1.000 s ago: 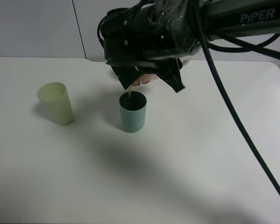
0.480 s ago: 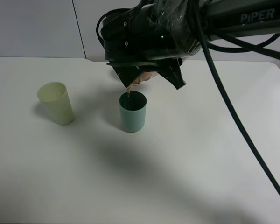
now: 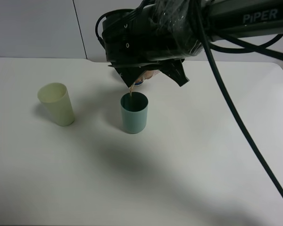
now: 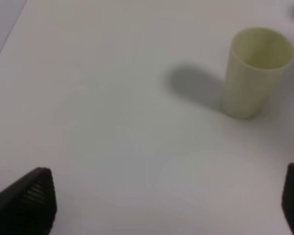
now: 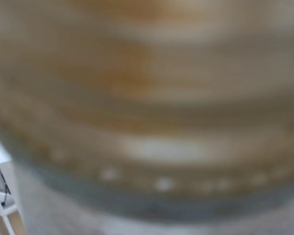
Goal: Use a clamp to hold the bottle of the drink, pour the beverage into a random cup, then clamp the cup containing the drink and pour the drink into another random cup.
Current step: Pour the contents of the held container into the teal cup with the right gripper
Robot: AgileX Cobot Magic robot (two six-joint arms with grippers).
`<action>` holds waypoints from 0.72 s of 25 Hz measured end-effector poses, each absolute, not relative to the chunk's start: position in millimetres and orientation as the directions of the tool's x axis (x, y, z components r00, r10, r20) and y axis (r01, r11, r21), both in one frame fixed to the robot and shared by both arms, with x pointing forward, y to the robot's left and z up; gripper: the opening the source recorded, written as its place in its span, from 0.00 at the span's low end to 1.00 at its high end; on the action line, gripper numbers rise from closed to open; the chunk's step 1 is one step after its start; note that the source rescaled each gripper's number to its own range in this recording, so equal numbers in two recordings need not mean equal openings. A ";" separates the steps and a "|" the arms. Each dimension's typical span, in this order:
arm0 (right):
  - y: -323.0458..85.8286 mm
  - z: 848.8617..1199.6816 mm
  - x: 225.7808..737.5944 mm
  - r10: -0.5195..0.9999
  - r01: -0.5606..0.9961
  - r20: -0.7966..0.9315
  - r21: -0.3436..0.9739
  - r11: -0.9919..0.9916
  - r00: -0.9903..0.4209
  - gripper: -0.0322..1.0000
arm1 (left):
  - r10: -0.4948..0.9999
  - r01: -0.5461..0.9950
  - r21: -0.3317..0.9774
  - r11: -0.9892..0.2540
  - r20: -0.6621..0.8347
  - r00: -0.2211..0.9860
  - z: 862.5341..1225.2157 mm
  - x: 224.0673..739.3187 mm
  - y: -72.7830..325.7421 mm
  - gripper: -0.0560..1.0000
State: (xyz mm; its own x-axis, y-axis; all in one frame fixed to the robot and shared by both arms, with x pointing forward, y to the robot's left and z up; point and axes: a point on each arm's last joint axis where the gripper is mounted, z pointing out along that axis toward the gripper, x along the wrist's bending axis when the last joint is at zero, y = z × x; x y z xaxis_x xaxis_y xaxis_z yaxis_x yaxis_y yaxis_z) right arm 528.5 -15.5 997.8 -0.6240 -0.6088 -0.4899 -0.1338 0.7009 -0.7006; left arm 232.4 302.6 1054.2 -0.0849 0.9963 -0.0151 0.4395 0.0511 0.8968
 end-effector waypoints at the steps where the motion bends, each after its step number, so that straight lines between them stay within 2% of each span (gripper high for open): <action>1: -15.5 998.0 528.6 -0.612 -0.134 -0.489 -0.703 0.699 -0.622 0.03 | 0.996 0.440 0.897 0.051 -0.015 -0.085 1054.2 232.4 302.6 0.77; 18: -9.6 999.5 524.0 -0.653 -0.158 -0.474 -0.725 0.670 -0.591 0.03 | 0.996 0.440 0.897 0.051 -0.015 -0.085 1054.2 232.4 302.6 0.77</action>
State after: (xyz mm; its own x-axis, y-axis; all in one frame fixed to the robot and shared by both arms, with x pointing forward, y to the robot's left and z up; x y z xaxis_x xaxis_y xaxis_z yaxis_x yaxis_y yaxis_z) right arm 524.0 -9.6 999.5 -0.5911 -0.6526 -0.4740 -0.1584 0.6701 -0.7252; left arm 232.4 302.6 1054.2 -0.0849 0.9963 -0.0151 0.4395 0.0511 0.8968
